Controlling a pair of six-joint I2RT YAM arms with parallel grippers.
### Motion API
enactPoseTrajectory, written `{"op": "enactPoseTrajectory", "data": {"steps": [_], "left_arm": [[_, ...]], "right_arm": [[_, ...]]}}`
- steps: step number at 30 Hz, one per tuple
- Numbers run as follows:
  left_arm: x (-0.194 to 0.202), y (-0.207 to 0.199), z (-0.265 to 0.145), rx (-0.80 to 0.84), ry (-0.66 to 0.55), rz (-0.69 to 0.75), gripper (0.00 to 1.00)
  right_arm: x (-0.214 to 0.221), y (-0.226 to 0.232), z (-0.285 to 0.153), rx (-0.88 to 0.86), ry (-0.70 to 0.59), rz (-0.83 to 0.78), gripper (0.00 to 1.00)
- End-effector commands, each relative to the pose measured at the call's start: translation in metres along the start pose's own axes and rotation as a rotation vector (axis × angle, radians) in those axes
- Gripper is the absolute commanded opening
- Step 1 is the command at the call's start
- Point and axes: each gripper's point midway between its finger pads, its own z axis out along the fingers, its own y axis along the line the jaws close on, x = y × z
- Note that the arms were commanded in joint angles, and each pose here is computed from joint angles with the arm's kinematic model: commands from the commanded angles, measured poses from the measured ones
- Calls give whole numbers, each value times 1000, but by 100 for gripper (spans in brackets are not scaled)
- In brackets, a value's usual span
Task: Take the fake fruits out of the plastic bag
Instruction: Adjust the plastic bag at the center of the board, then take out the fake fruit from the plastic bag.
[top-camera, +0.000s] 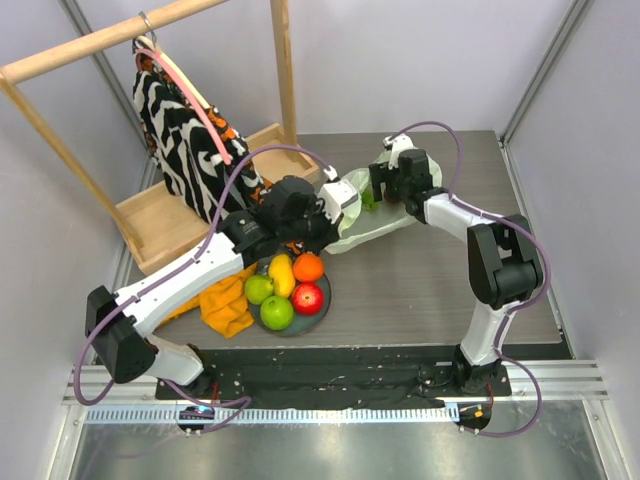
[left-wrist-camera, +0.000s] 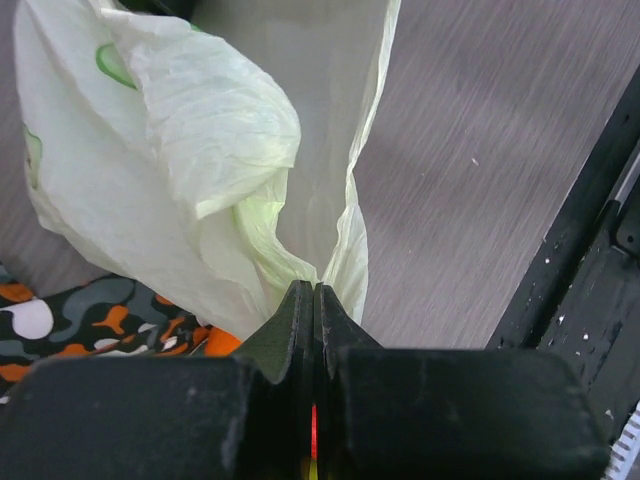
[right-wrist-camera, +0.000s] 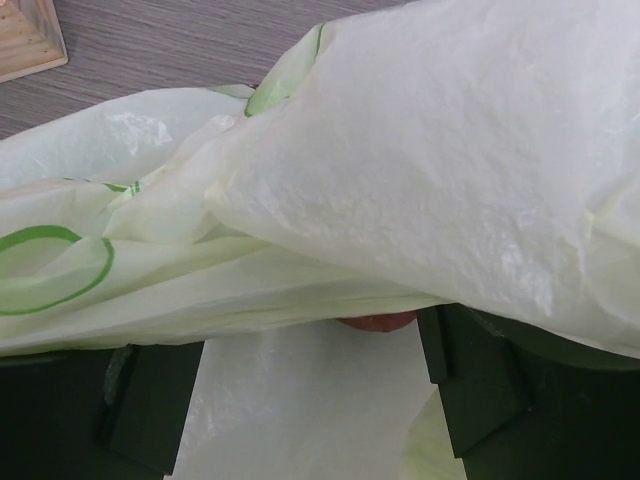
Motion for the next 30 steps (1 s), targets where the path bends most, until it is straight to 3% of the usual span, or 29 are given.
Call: {"op": "enactPoseTrajectory", "data": {"steps": [1, 11, 16, 20, 22, 24, 30], "left_arm": [[3, -6, 1, 30, -33, 6, 0], [42, 0, 21, 15, 32, 24, 0], [48, 1, 24, 9, 48, 21, 0], [49, 2, 28, 11, 63, 24, 0], [50, 1, 29, 17, 69, 24, 0], [50, 2, 29, 13, 75, 23, 0], [49, 4, 31, 4, 75, 29, 0]], "right_arm": [[-12, -8, 9, 40, -63, -34, 90], [-6, -24, 57, 128, -36, -144, 90], [-10, -29, 82, 139, -52, -148, 84], [-25, -22, 102, 82, -86, -138, 70], [-38, -22, 106, 49, -102, -127, 52], [-41, -22, 109, 14, -105, -113, 42], [-65, -27, 72, -73, -127, -54, 27]]}}
